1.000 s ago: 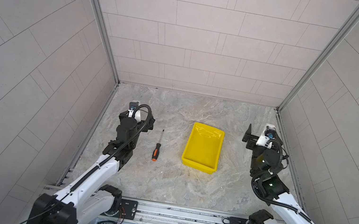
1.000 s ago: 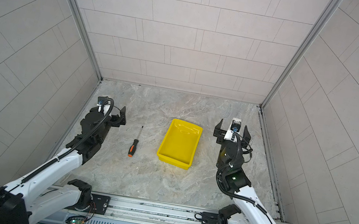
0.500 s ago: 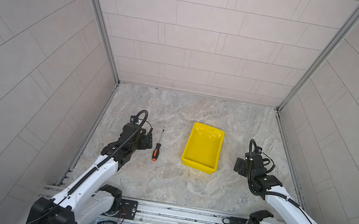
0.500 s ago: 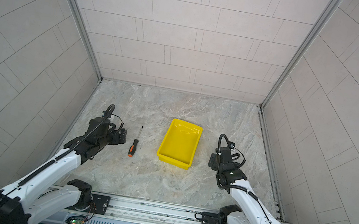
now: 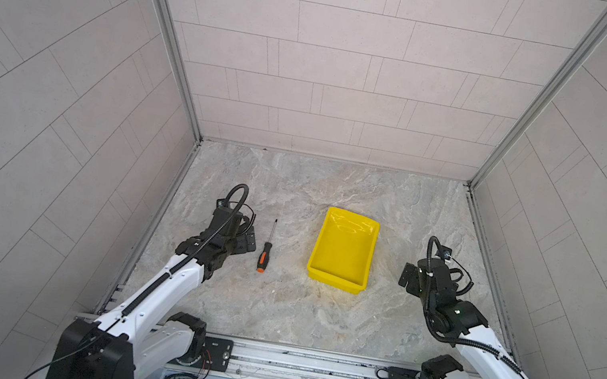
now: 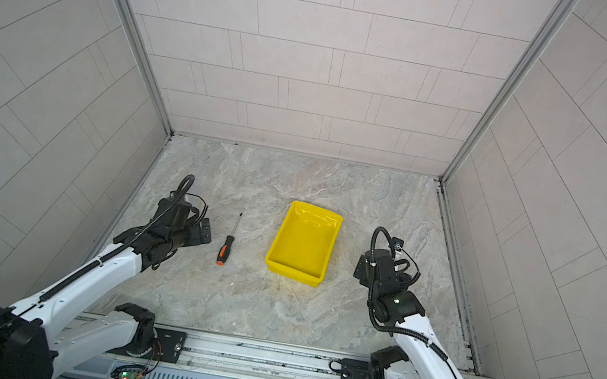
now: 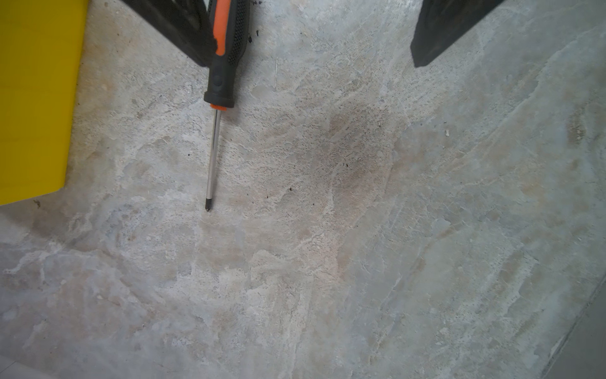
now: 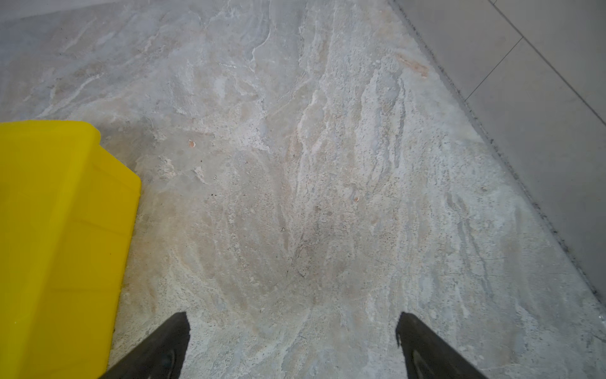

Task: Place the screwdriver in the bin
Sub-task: 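Lower the left gripper over the black-and-orange screwdriver handle while the right arm rises, then close the left gripper on the screwdriver handle and lift it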

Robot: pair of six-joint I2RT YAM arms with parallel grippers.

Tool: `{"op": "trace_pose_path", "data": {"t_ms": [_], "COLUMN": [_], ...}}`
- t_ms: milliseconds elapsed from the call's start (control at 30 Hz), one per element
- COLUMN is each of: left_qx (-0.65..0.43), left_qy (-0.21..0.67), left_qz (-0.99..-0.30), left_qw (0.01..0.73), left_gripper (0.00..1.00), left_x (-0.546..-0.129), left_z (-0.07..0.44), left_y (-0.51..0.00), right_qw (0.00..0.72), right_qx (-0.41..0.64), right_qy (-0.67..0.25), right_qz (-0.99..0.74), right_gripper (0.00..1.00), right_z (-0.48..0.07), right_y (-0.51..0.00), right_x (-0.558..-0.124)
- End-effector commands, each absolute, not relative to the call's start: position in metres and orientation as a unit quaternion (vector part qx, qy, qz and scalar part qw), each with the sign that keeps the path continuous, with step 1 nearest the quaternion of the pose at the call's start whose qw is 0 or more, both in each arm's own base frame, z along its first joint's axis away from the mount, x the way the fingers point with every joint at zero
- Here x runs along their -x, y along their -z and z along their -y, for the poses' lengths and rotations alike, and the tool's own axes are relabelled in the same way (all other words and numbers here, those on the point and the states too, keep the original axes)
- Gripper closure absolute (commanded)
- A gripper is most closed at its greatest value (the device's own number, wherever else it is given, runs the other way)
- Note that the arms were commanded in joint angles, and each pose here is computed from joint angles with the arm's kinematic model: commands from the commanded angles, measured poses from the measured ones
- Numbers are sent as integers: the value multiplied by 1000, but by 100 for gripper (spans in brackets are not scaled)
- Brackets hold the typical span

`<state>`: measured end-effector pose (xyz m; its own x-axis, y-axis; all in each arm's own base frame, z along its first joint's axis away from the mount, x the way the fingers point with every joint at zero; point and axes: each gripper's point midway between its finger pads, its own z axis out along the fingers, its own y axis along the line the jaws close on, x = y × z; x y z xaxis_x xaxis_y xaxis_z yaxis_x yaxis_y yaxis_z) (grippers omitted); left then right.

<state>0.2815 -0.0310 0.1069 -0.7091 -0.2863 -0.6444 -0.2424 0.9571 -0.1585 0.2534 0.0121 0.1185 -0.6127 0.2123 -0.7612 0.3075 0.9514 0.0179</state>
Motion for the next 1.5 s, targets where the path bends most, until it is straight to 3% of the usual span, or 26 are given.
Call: {"op": "trace_pose_path", "data": {"t_ms": [0, 233, 367, 467, 733, 933, 1033, 1333, 1467], "left_qx": [163, 183, 279, 366, 251, 184, 182, 179, 164], "left_qy": [31, 49, -39, -4, 174, 198, 227, 164, 153], "left_qz": [-918, -902, -881, -858, -903, -921, -919, -939, -950], "left_qw": [360, 388, 379, 362, 302, 281, 267, 245, 219], "left_gripper": [0, 0, 0, 0, 11, 13, 19, 26, 34], "left_x": [-273, -267, -251, -242, -257, -254, -256, -256, -258], "left_z": [25, 23, -18, -21, 58, 102, 119, 108, 112], "left_y": [-108, -105, -100, -79, -78, -73, -68, -52, -45], "right_qw": [398, 460, 478, 477, 463, 458, 462, 481, 483], "right_qx": [-139, -136, -143, -143, -138, -140, -144, -155, -157], "right_qy": [77, 51, 44, 43, 45, 53, 53, 45, 44], "right_qz": [-904, -876, -865, -866, -875, -876, -874, -862, -860], "right_gripper": [1, 1, 1, 1, 1, 1, 1, 1, 1], "right_z": [-8, -8, -6, -6, -11, -9, -8, -3, -2], "right_y": [-108, -119, -123, -122, -117, -115, -117, -122, -122], "right_x": [-233, -233, -230, -231, -236, -236, -235, -229, -228]}}
